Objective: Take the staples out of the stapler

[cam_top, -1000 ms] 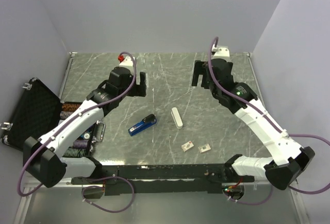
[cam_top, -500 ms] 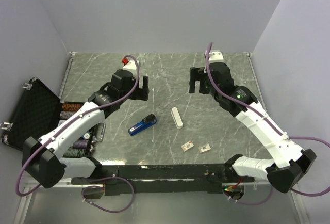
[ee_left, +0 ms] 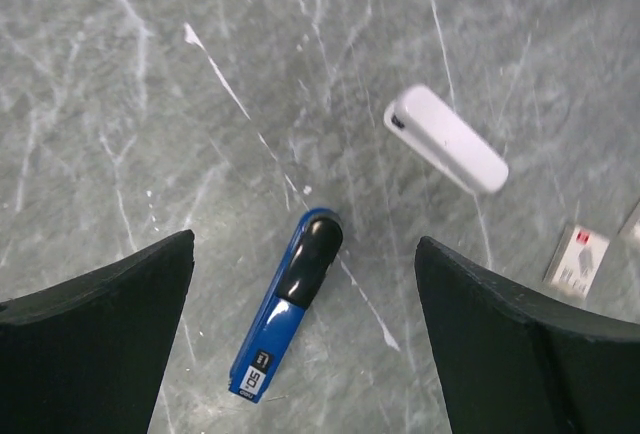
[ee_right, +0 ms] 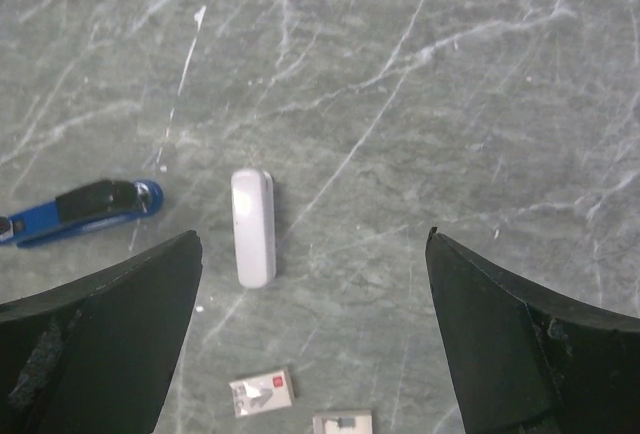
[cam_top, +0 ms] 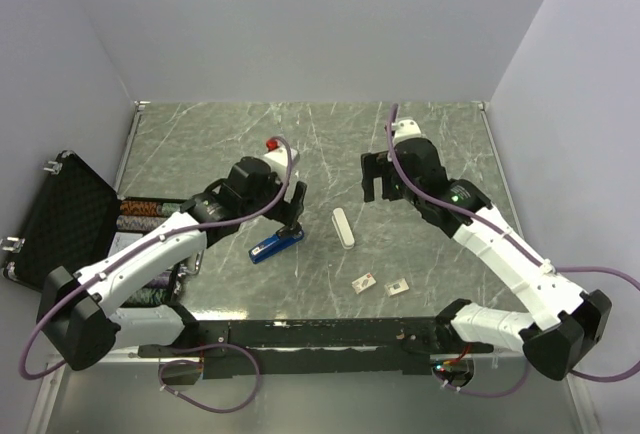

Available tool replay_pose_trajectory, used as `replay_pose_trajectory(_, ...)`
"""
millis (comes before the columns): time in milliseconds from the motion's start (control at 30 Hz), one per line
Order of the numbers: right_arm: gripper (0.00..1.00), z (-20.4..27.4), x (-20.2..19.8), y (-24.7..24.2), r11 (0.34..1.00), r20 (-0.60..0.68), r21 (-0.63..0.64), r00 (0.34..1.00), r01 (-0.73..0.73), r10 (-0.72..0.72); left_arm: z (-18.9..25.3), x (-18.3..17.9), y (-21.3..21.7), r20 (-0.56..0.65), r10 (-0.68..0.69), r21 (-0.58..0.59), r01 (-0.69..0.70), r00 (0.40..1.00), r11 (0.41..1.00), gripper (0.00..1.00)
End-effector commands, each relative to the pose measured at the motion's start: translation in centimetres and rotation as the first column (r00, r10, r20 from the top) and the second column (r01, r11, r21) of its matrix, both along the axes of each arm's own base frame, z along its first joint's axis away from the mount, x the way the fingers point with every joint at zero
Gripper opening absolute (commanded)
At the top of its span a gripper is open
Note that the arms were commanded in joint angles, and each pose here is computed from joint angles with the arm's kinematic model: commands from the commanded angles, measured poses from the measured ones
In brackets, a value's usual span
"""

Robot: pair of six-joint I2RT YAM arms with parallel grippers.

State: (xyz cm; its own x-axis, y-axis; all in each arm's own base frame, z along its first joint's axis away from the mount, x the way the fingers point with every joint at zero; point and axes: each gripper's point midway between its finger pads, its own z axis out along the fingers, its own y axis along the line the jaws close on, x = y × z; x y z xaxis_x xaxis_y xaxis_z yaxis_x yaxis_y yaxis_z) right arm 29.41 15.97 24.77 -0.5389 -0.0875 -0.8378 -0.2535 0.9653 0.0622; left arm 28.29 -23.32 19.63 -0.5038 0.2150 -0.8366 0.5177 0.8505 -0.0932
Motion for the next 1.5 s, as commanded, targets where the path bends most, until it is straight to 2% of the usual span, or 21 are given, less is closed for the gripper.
replay_pose_trajectory(0, 1.00, 1.0, -1.2, 0.6, 0.996, 0.052, 0.043, 0.996, -0.072, 0.070, -1.0, -1.4, -0.9, 0.028, -0.134, 0.029, 0.133, 0.991, 0.991, 0.97)
replay_pose_trajectory(233, 1.00, -0.1, -1.8, 1.4, 0.994, 0.000, 0.038, 0.995, -0.102, 0.103, -2.9, -1.0, -0.5, 0.048, -0.161, 0.114, 0.155, 0.986, 0.981, 0.97)
replay_pose_trajectory(567, 1.00, 0.0, -2.8, 2.0, 0.988, 0.012, 0.074, 0.991, -0.134, 0.133, -7.9, -1.0, -2.2, -0.117, -0.220, 0.164, 0.237, 0.969, 0.958, 0.97)
replay_pose_trajectory(900, 1.00, 0.2, -3.6, 2.4, 0.980, 0.020, 0.107, 0.986, -0.168, 0.167, -10.5, -0.9, -2.1, -0.164, -0.244, 0.221, 0.276, 0.956, 0.935, 0.97)
replay_pose_trajectory(1133, 1.00, -0.3, -3.9, 3.0, 0.974, 0.008, 0.114, 0.981, -0.194, 0.194, -12.1, -1.1, -2.2, -0.204, -0.251, 0.218, 0.293, 0.946, 0.931, 0.99)
replay_pose_trajectory(1467, 1.00, -0.7, -4.0, 3.3, 0.973, -0.002, 0.112, 0.979, -0.202, 0.204, -12.8, -0.7, -2.2, -0.231, -0.250, 0.197, 0.296, 0.940, 0.935, 0.87)
